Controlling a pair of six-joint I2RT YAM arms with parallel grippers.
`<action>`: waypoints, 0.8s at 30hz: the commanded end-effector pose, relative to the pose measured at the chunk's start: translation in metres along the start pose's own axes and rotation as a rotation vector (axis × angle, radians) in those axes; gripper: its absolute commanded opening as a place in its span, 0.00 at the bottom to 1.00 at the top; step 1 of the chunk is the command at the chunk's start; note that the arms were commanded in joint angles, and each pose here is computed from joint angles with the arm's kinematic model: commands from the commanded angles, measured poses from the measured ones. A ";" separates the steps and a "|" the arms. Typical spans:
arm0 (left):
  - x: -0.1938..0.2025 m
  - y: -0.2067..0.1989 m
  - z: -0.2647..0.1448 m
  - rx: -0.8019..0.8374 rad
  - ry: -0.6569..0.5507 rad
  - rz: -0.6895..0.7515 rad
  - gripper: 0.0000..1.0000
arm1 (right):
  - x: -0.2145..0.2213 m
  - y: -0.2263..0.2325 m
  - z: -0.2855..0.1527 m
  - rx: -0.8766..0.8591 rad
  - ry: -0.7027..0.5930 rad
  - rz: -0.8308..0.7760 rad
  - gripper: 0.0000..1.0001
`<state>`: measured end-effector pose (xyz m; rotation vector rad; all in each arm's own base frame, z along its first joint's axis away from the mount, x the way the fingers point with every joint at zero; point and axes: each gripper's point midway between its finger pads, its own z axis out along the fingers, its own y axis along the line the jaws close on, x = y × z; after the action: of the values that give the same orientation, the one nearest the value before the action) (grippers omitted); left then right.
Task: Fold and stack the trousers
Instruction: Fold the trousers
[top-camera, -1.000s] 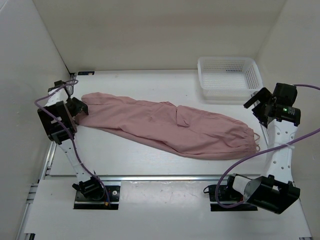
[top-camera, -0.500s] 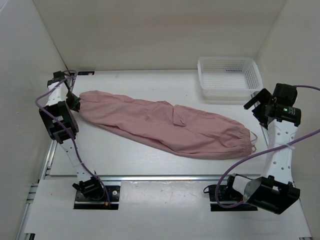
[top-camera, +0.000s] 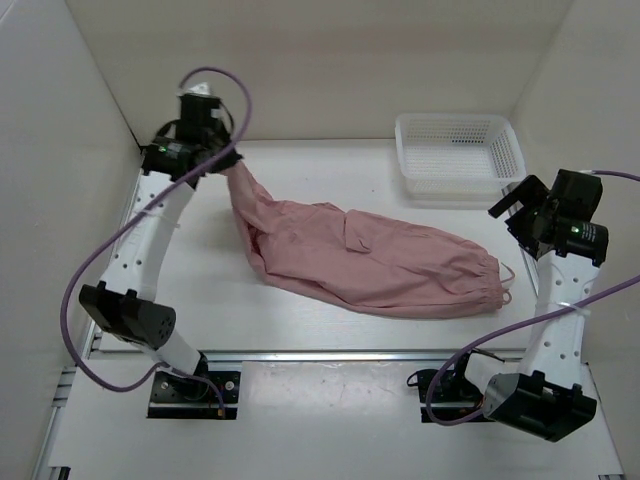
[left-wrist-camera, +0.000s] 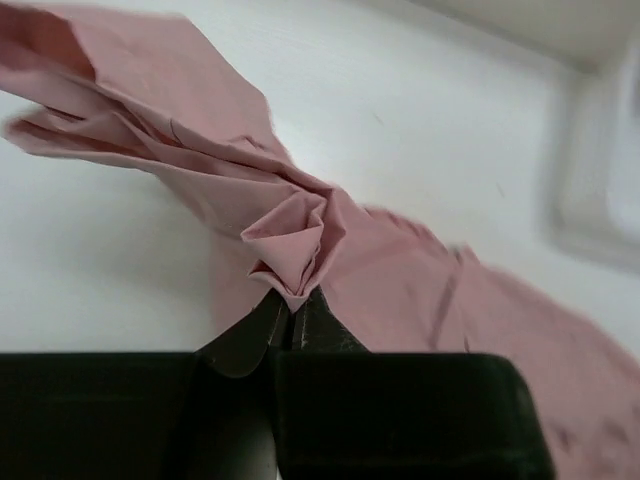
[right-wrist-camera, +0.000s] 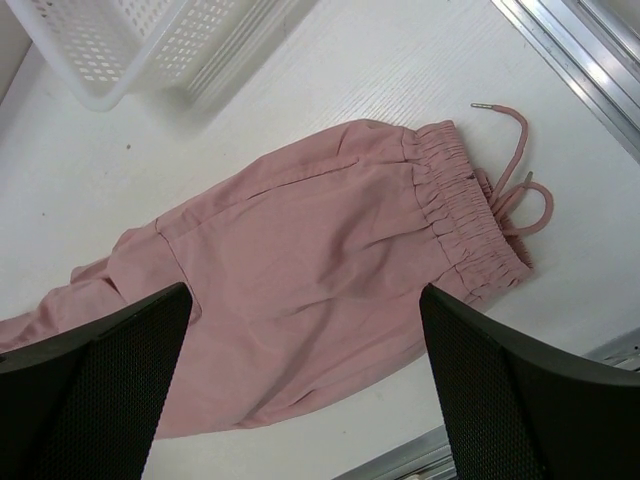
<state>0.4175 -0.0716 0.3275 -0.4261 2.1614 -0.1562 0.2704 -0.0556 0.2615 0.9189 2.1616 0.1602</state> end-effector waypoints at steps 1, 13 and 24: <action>0.067 -0.041 -0.017 0.028 0.122 0.096 0.10 | -0.008 0.012 -0.017 -0.057 -0.043 -0.012 0.99; 0.233 -0.112 -0.043 -0.040 0.393 0.490 1.00 | 0.013 0.012 -0.023 -0.087 -0.036 -0.030 0.99; 0.289 -0.155 0.000 0.024 0.514 0.599 0.99 | 0.032 0.019 -0.017 -0.136 0.029 -0.034 0.99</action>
<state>0.2971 -0.2924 0.1719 0.2235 2.6531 0.0738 0.2532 -0.0258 0.2572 0.8355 2.1759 0.2527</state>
